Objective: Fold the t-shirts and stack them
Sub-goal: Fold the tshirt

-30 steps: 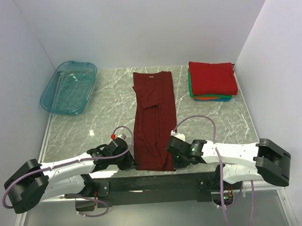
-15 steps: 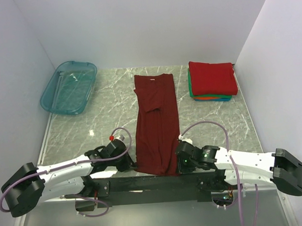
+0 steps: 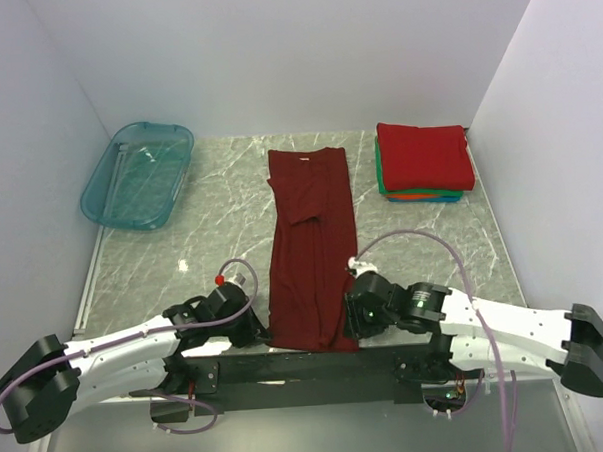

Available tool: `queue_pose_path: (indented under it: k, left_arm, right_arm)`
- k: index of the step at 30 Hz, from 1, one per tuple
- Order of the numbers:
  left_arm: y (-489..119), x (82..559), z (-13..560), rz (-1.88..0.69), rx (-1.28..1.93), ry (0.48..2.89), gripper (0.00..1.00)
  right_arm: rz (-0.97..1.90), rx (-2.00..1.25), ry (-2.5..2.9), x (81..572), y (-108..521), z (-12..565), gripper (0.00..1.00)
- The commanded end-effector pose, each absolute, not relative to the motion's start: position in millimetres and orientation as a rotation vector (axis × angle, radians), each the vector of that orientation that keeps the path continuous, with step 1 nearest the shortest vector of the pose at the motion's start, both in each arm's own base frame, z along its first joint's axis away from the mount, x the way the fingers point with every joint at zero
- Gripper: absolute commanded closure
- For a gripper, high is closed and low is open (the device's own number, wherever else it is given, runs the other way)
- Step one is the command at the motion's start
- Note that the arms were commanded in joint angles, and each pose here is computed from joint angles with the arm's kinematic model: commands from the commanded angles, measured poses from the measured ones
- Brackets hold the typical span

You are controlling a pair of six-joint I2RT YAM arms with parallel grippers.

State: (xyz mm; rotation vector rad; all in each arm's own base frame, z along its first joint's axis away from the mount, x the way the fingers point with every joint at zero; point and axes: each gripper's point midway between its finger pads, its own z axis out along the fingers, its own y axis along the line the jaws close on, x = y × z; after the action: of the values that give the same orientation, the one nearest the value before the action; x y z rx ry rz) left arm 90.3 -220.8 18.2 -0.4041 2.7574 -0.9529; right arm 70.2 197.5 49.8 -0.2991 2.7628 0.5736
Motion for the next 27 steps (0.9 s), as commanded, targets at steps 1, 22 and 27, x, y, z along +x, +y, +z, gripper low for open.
queue_pose_path:
  k: [1,22,27]
  left_arm:
    - [-212.1,83.6,6.7,-0.893,-0.411,2.796,1.0]
    - [-209.4,82.3,3.9,-0.891,-0.427,2.793,1.0]
    - [-209.1,82.4,3.1,-0.884,-0.424,2.795,1.0]
  right_arm:
    - [0.826,-0.556,2.499,83.6,239.8,108.3,0.58]
    - [0.284,-1.075,2.553,83.9,267.4,39.7,0.58]
    - [0.243,-1.024,2.565,88.3,265.1,39.0,0.91]
